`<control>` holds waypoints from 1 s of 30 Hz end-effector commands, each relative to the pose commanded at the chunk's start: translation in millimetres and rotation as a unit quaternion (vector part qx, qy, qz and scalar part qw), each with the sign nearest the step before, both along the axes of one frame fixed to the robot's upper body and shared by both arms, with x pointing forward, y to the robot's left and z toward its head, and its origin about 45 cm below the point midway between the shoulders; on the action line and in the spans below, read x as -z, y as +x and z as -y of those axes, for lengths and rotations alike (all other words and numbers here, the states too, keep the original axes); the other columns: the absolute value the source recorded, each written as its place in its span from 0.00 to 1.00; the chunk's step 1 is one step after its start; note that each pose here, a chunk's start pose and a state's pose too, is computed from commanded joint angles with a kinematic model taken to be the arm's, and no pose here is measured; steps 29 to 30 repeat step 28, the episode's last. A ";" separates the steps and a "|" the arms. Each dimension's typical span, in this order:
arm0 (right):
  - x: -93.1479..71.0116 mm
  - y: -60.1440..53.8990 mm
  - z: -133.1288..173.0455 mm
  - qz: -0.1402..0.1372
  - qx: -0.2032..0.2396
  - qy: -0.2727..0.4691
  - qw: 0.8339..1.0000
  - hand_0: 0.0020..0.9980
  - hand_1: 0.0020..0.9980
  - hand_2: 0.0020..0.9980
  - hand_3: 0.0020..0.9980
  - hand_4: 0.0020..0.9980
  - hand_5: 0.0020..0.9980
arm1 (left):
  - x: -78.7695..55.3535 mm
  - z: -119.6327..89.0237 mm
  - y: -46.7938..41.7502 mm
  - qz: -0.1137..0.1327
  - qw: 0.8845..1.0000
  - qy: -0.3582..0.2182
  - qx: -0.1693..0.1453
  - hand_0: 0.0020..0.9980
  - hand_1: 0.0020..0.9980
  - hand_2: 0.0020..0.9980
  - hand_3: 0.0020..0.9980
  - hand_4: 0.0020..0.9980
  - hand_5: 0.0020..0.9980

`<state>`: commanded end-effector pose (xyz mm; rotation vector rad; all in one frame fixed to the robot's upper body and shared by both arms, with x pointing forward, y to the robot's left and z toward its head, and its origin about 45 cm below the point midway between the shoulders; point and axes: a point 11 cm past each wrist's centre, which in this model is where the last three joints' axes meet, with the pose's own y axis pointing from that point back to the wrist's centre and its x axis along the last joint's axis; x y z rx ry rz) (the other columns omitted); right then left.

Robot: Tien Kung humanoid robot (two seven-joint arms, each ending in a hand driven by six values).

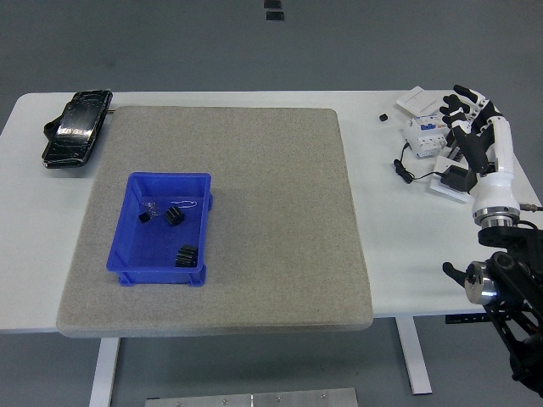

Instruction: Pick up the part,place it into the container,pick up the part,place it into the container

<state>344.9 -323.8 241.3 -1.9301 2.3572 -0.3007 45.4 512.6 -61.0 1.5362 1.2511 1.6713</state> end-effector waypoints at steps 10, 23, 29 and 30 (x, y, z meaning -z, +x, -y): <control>-0.1 1.4 2.0 0.000 0.003 0.001 1.000 0.72 0.68 0.68 0.72 0.77 0.54 | 0.2 0.5 -1.4 -0.002 1.000 0.000 -0.001 0.72 0.67 0.66 0.61 0.67 0.36; 4.0 2.6 3.6 -0.005 -0.001 0.019 1.000 0.72 0.68 0.68 0.72 0.77 0.53 | 2.8 5.7 2.6 0.002 1.000 -0.005 0.001 0.72 0.67 0.66 0.61 0.67 0.36; 8.9 2.9 5.3 -0.009 -0.004 0.041 0.999 0.72 0.68 0.68 0.72 0.77 0.53 | 2.8 5.7 1.8 0.001 1.000 -0.005 0.001 0.72 0.67 0.66 0.61 0.67 0.36; 8.9 2.9 5.3 -0.009 -0.004 0.041 0.999 0.72 0.68 0.68 0.72 0.77 0.53 | 2.8 5.7 1.8 0.001 1.000 -0.005 0.001 0.72 0.67 0.66 0.61 0.67 0.36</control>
